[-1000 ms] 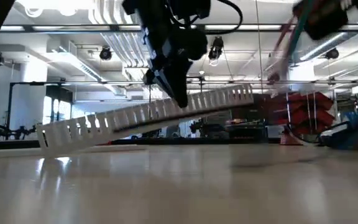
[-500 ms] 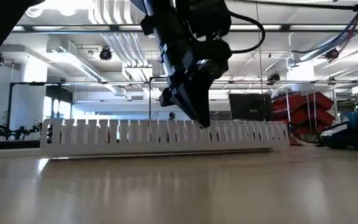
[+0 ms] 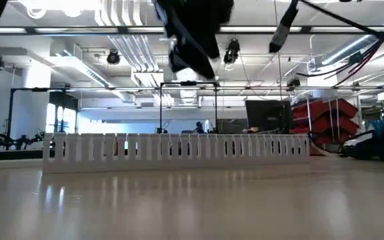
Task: Ziptie cables
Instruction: Put the zip-tied cables into the white cable duct
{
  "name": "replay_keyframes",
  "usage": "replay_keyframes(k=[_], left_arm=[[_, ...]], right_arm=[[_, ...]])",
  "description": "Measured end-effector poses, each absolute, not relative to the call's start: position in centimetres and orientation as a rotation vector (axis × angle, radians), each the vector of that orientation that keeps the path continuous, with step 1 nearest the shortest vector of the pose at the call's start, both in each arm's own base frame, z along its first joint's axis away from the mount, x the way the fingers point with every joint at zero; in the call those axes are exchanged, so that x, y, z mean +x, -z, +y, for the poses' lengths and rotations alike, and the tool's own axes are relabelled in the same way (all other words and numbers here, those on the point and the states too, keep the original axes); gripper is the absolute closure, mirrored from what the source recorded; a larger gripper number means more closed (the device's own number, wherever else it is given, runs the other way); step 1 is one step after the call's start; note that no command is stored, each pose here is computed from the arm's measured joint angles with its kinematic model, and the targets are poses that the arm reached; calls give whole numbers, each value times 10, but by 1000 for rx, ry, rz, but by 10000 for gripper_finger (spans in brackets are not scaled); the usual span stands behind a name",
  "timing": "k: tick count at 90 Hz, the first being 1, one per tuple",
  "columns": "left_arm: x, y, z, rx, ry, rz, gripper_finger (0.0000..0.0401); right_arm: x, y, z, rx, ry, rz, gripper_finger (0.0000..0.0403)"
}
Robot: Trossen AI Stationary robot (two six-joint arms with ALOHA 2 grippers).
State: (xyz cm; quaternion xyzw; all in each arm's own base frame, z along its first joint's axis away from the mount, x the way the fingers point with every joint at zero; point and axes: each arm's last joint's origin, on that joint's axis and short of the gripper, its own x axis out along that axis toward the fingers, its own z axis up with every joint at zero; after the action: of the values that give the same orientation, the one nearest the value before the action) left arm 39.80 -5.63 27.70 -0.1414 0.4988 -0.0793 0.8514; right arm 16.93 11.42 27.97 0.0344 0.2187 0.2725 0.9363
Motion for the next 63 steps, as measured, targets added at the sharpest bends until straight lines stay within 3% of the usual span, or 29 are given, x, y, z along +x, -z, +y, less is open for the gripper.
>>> replay_keyframes(k=[17,29,49,63], left_arm=[[389,-281,-109,-155,285,908,185],[384,-258,-131,-63,287,818,182],[381,-216,-127,-24,177,599,184],[372,-210,-125,105,96,523,186]], right_arm=[[170,-280,111,52,-460,433,403],[171,-279,111,63,-437,436,403],[171,-279,111,85,-432,440,403],[171,-279,111,92,-436,443,403]])
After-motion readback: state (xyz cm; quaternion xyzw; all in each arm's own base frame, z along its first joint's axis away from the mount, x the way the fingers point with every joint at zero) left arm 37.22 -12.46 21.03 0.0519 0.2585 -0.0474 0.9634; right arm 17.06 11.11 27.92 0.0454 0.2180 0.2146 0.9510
